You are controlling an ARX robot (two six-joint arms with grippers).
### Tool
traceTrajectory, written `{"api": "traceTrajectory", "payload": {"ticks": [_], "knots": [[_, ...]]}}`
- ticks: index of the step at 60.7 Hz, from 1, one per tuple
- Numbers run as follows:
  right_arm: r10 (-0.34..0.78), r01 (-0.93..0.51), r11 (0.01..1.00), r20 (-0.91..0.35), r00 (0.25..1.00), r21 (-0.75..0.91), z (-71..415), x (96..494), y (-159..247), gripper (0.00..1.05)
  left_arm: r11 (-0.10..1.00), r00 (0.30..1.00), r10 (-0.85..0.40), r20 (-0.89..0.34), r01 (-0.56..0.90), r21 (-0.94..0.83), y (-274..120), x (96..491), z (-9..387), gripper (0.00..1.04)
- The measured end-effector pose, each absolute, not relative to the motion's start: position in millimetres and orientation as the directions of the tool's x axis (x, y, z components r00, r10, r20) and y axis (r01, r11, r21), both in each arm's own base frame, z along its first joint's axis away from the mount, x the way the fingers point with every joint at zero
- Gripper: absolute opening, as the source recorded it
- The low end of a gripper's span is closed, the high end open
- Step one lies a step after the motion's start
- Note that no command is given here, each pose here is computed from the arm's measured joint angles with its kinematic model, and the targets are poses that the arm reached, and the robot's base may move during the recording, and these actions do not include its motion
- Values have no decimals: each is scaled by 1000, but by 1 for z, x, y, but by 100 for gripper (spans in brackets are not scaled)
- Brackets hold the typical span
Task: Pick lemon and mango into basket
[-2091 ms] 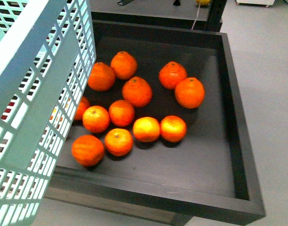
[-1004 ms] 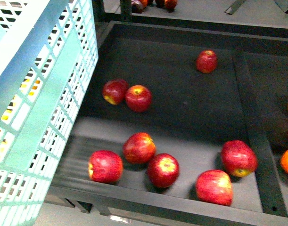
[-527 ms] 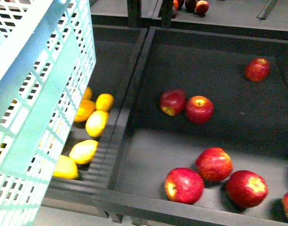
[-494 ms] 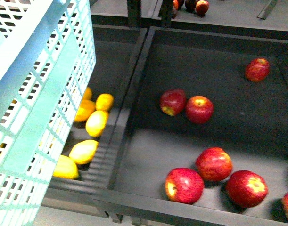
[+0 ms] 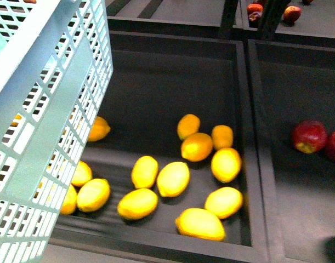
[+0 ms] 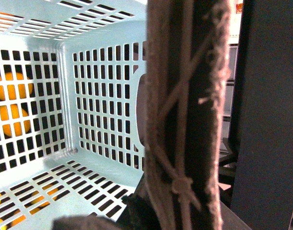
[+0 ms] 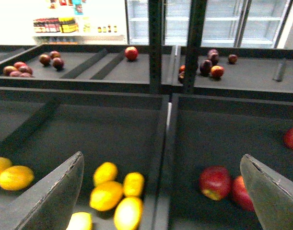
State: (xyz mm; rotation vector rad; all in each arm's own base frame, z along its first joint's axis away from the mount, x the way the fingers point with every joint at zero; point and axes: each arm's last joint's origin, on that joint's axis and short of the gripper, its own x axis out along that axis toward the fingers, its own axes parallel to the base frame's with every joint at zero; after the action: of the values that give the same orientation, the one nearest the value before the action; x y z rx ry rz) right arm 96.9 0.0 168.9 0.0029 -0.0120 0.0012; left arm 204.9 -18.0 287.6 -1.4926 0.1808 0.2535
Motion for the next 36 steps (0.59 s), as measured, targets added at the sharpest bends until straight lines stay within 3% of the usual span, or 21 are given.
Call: {"api": "traceTrajectory", "payload": {"ticks": [36], "knots": [[-1,1,1000,12,1000,3,169,97,0,96,59,960,52,-274,-277,-959,-18,205,288,5]]}}
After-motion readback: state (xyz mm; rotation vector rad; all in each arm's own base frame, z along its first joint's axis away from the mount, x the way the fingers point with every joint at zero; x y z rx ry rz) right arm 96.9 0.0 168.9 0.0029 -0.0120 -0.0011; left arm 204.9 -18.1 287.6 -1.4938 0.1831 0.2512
